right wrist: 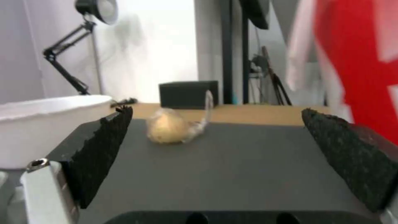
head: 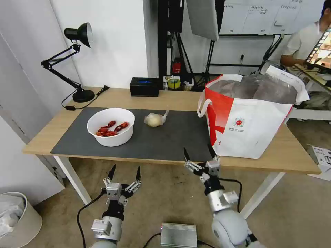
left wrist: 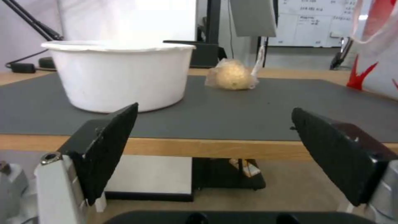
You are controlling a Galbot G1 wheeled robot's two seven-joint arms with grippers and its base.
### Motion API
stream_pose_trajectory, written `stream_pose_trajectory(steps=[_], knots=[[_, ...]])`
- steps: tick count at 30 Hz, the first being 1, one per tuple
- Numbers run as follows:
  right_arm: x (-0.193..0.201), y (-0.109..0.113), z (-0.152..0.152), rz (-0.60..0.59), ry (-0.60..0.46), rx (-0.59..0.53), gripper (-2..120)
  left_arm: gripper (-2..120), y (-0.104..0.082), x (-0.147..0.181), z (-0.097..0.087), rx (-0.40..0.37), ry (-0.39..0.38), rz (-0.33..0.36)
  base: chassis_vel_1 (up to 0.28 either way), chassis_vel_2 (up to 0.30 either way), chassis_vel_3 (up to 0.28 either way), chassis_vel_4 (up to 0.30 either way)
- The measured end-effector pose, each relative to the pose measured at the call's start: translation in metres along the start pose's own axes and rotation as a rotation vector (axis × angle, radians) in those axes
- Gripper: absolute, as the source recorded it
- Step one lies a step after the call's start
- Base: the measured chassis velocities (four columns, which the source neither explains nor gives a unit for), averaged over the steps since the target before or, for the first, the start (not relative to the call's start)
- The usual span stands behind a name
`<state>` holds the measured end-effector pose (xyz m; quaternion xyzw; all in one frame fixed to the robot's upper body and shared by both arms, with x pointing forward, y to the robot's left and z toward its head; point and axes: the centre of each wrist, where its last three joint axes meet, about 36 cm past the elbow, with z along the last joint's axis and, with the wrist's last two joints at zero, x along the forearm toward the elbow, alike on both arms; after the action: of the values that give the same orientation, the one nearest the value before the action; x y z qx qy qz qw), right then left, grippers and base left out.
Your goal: Pick up the trash from the table and place it into the takeout bag.
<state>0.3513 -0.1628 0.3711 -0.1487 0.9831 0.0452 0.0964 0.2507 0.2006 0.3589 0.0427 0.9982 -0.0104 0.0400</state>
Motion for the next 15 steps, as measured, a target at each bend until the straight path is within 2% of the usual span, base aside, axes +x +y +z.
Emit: stream_pose_trajectory(steps=[9, 15], knots=[[-0.043, 0.019, 0.001, -0.076, -0.008, -0.010, 100, 100, 0.004, 0.005, 0.000, -0.003, 0.002, -0.029, 0.000, 0.000, 0.000, 0.000], [-0.077, 0.021, -0.006, -0.101, -0.032, 0.000, 100, 100, 0.004, 0.007, 0.000, 0.000, 0.006, -0.036, 0.000, 0.000, 0.000, 0.000]])
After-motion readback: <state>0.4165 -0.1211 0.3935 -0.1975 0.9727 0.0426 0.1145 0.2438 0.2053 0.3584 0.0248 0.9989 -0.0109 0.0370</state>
